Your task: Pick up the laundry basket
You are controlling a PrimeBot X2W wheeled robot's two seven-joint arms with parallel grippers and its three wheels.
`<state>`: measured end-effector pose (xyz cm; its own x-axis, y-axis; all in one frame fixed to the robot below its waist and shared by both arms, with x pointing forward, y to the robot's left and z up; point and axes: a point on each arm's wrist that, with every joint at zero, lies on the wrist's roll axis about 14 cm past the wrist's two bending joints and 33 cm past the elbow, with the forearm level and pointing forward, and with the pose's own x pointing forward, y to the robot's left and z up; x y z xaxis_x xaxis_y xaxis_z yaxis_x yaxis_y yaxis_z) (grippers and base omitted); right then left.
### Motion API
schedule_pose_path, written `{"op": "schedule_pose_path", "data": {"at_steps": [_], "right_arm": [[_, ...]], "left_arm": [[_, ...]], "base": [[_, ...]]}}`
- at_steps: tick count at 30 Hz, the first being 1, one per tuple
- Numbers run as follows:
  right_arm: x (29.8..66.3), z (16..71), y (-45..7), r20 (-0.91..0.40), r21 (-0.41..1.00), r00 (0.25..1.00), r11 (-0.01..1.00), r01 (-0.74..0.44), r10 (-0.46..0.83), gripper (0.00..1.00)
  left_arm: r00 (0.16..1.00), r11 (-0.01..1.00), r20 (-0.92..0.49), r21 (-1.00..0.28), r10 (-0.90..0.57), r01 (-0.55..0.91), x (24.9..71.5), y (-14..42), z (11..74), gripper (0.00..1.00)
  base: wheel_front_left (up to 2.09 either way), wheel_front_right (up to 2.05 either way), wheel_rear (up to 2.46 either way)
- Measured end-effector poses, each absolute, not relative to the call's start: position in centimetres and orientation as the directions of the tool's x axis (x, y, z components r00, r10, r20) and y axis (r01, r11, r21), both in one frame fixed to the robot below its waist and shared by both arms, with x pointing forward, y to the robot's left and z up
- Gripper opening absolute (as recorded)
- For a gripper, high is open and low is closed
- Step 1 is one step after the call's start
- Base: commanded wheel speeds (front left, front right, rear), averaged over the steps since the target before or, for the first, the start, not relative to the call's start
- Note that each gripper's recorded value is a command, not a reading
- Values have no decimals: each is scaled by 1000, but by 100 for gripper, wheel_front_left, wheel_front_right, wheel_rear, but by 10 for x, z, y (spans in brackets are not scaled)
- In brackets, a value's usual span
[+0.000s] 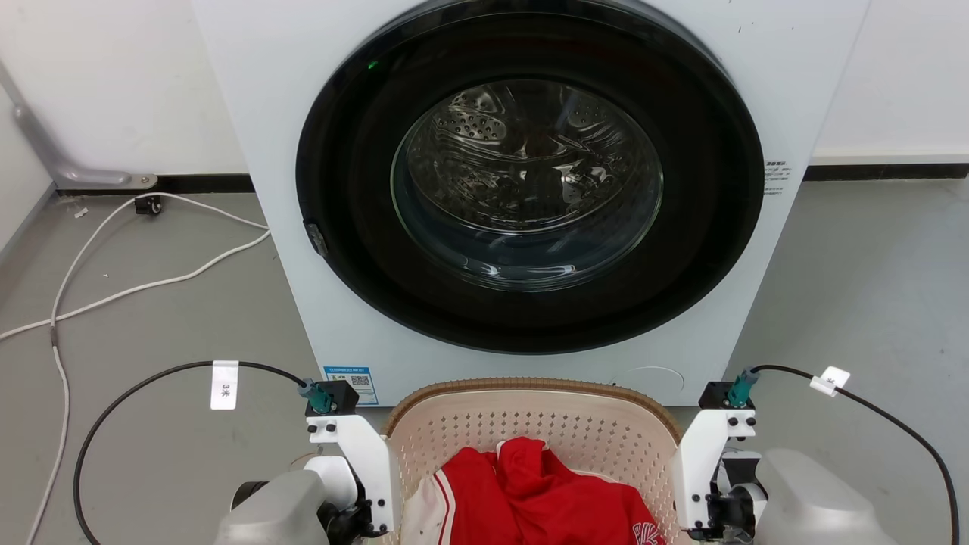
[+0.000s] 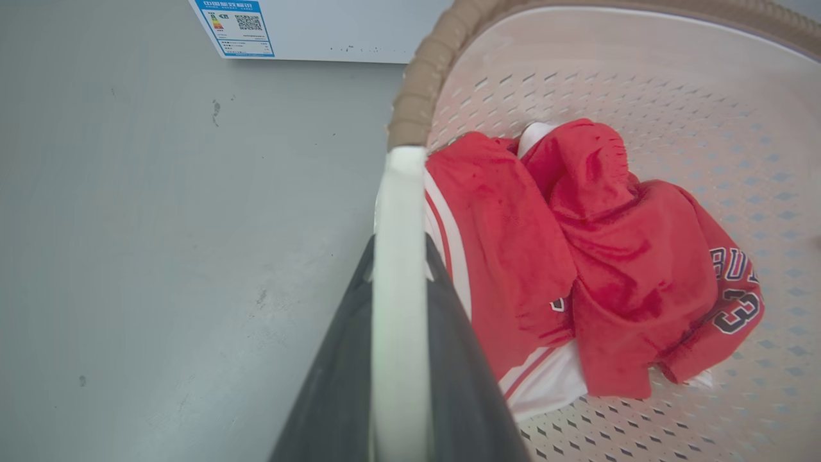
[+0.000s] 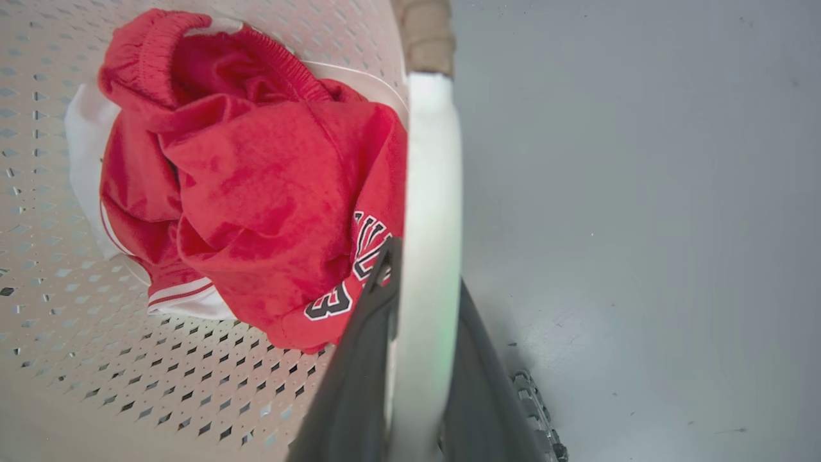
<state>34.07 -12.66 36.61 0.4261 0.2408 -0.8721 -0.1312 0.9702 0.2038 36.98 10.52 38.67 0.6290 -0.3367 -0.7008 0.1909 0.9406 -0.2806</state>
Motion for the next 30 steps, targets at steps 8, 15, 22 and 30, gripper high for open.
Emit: {"op": "schedule_pose_path", "data": {"at_steps": [8,15,22,30], "right_arm": [[340,366,-127,-872,205,426,971,-127,240,0],[340,366,-127,-872,205,427,971,-126,239,0],[341,366,-127,-872,207,427,970,-124,241,0],[341,365,-127,-872,208,427,970,-124,241,0]], "left_arm": [[632,940,-698,-280,-338,193,370,105,387,0],[631,941,-698,-280,-337,193,370,105,387,0],[631,941,-699,-280,-336,192,370,105,386,0],[633,941,-698,-279,-335,191,370,105,386,0]], "base": [[0,0,0],[0,0,0],[0,0,0],[0,0,0]]}}
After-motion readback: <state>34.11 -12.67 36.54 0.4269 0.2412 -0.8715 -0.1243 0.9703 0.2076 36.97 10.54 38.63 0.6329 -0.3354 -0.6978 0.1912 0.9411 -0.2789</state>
